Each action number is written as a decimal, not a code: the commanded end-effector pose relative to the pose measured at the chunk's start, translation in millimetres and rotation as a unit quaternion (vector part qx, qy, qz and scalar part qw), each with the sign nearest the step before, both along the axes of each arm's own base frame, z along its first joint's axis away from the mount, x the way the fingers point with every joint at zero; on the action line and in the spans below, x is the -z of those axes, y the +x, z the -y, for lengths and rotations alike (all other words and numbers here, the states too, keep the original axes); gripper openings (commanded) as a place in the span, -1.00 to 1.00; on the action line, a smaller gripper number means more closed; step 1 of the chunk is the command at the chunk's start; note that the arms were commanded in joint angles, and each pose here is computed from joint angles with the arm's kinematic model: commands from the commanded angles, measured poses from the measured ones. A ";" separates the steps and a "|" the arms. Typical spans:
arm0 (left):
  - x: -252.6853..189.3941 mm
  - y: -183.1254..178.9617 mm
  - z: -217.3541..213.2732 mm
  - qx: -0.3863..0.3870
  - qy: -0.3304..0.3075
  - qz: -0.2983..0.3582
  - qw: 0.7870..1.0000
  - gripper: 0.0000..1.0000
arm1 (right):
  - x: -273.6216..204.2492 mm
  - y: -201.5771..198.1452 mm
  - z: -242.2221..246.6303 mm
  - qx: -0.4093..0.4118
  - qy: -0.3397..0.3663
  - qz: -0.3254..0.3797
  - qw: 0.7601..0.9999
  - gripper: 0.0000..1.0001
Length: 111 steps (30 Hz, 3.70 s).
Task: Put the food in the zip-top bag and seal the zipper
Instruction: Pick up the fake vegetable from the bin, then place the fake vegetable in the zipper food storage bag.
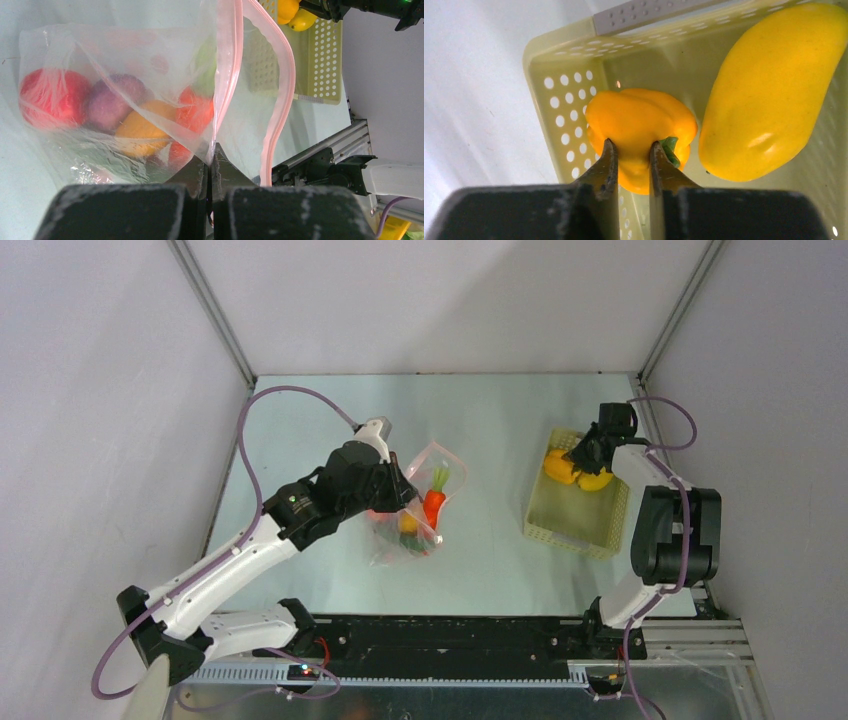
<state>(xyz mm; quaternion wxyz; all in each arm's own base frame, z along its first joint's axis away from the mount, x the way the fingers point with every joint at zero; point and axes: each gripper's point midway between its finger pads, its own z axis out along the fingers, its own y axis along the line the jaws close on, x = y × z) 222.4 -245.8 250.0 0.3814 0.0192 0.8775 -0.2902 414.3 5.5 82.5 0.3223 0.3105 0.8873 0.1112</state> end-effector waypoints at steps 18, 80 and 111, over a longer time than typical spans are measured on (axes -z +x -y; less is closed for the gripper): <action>-20.0 2.4 4.6 -0.001 -0.042 0.022 0.999 -1.00 | -78.1 -57.5 18.7 0.022 -0.050 0.104 0.993 -1.00; -38.4 -5.6 33.0 0.074 -0.074 0.027 0.994 -1.00 | -218.6 -151.6 -323.2 -0.460 -0.059 0.353 0.813 -1.00; -46.2 -6.3 26.0 0.059 -0.077 0.037 0.995 -1.00 | -260.2 -182.8 -320.5 -0.489 0.025 0.374 0.788 0.99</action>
